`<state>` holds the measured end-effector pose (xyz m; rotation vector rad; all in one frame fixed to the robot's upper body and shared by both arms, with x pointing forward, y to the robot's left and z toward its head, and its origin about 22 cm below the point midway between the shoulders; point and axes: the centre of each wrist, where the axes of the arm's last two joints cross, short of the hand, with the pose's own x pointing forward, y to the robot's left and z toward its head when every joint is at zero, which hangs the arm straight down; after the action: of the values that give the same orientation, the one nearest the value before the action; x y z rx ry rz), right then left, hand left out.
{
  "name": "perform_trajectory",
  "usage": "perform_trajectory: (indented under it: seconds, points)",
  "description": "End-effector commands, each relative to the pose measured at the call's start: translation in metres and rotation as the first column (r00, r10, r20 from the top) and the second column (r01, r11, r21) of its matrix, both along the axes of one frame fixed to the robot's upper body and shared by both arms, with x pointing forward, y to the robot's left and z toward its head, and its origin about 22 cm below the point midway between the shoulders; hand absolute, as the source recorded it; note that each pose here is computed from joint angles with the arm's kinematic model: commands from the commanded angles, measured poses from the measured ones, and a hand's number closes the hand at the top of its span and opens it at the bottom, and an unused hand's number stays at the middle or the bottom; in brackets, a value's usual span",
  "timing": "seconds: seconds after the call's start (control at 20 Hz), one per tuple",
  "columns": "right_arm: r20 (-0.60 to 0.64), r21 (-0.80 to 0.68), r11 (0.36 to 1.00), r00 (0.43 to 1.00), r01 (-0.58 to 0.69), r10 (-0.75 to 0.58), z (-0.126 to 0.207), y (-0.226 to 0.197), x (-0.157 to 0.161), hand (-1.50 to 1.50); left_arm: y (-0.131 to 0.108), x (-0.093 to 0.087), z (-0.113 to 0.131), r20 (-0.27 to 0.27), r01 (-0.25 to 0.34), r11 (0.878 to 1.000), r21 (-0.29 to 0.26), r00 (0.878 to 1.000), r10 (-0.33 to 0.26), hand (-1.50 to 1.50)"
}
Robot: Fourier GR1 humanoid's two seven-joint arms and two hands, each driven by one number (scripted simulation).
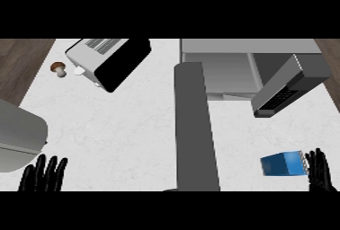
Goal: Pick up the milk, place it into the microwave and close the microwave
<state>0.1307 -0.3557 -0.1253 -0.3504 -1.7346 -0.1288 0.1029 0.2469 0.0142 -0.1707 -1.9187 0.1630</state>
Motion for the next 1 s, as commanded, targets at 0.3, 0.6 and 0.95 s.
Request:
perform_trajectory:
  seconds: [0.3, 0.6, 0.95]
  points:
    - [0.009, -0.013, 0.999, 0.999, -0.042, 0.042, -0.032, 0.013, 0.005, -1.50, -0.010, -0.013, -0.018, 0.008, -0.035, 0.999, -0.012, 0.999, 0.036, -1.50]
    - [0.043, -0.006, 0.996, 0.996, -0.084, 0.084, -0.014, -0.008, 0.022, -1.50, 0.013, 0.000, -0.015, -0.022, -0.007, 1.000, -0.027, 1.000, 0.007, -1.50]
    - [0.038, 0.041, 0.997, 0.997, -0.065, 0.064, -0.032, 0.020, 0.034, -1.50, 0.014, -0.020, 0.000, -0.007, 0.004, 1.000, -0.024, 1.000, -0.005, -1.50]
